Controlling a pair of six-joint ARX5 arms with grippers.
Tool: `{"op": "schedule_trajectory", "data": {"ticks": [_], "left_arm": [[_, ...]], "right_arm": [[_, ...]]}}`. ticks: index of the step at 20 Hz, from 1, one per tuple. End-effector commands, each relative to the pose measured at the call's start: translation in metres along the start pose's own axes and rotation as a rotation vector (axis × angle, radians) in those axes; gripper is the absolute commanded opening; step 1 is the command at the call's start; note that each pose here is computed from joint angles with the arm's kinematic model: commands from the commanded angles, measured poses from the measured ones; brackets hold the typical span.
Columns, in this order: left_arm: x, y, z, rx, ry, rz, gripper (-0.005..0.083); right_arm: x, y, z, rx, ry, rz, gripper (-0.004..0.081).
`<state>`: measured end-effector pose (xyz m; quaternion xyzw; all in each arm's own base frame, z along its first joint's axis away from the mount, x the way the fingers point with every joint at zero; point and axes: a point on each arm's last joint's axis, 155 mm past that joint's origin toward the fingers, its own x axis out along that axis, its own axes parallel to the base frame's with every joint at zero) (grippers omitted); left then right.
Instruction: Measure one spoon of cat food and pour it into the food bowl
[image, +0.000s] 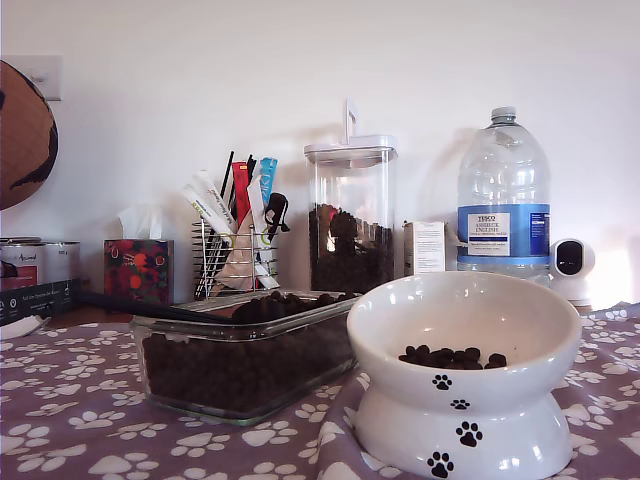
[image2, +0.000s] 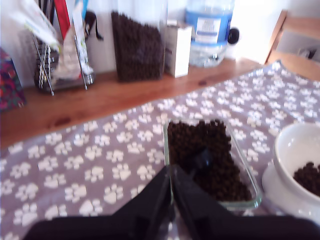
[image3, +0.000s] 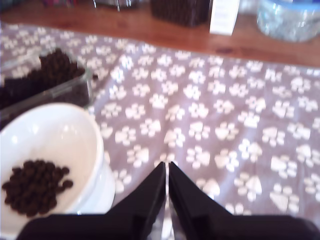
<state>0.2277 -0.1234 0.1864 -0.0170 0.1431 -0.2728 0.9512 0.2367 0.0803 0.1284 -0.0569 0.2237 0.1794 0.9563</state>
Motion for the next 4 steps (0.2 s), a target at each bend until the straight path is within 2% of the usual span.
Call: {"op": "schedule_trajectory", "data": {"ticks": [1,4], "left_arm": [[0.000,0.000,-0.011,-0.011,0.036,0.001,-0.0019],[-0.001,0.001,-0.028,-0.028,0.105,0.004,-0.0019]], "right_arm": [[0.000,0.002,-0.007,0.003,0.029,0.006,-0.0011],[0.000,0.002,-0.020,0.008,0.081,0.009,-0.0011]]}}
